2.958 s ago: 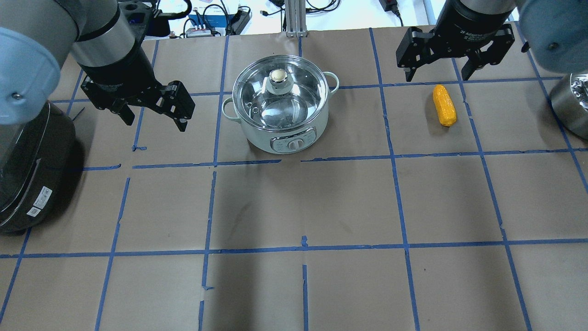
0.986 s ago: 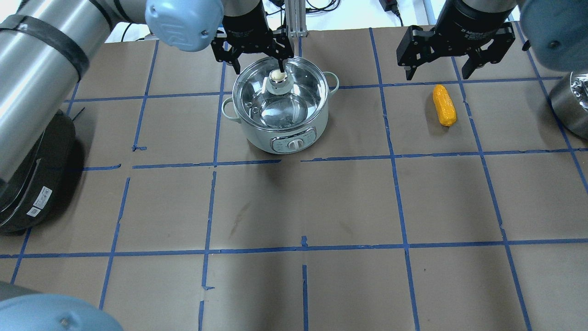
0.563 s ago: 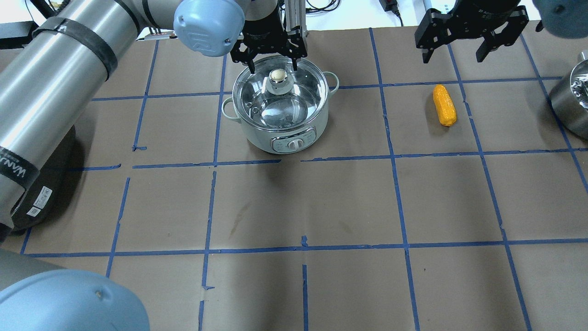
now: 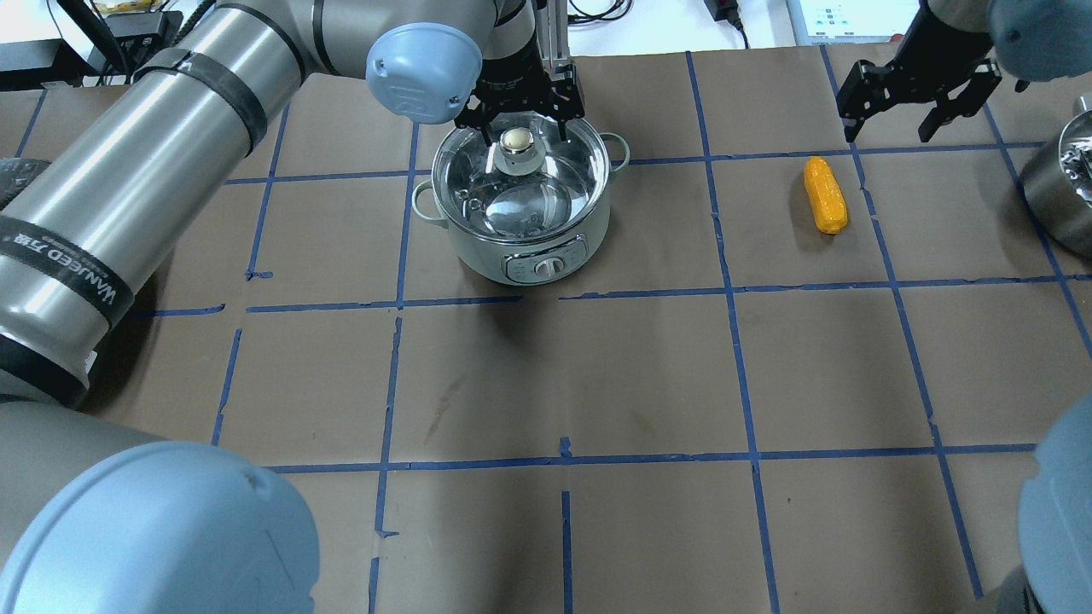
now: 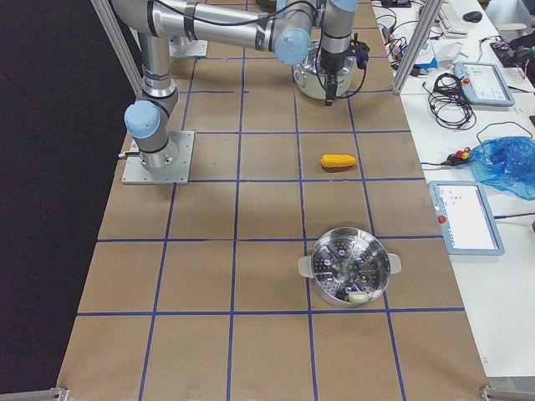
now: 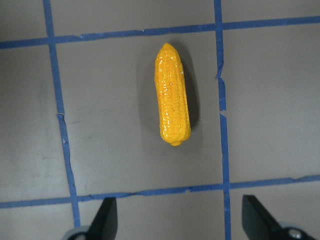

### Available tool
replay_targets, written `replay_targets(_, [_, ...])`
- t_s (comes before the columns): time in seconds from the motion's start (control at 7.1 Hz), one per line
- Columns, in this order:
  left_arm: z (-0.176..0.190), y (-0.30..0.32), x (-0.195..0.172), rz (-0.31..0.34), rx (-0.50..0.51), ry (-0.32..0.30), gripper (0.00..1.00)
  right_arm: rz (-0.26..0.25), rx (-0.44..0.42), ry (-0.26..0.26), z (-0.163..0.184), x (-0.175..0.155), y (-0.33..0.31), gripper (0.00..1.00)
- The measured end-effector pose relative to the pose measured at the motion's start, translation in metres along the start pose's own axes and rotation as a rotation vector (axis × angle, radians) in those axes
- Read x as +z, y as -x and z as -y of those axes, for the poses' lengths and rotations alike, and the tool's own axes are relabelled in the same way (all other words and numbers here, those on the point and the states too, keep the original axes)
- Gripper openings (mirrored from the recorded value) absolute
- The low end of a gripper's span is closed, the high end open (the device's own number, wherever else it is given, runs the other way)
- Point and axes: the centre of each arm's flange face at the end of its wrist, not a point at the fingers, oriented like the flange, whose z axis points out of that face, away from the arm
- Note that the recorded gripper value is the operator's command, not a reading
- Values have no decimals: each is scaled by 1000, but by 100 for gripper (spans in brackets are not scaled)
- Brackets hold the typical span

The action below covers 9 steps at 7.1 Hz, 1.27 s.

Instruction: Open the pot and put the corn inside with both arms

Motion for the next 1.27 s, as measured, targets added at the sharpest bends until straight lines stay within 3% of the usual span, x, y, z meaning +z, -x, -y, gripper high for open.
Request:
replay_targets(0.42, [6,0,22,9,14,1,100,-8,-40,-73,3,100,-5,84])
replay_targets(0.56, [7,0,22,10,19,-5,85,-9,-43,-84,10,131,-5,84])
replay_targets(0.7, [8,0,22,8,24,-17,41,-11,-44,-98,18,150,-6,81])
replay_targets(0.85, [8,0,21,6,27,-28,4,-13,-44,-112,24,164,-7,78])
replay_targets(1.13, [8,1,22,6,26,-33,1,-12,-45,-115,29,178,-8,49])
replay_targets(1.27, [7,2,18,9,24,-38,1,-10,-45,-111,29,181,-8,30])
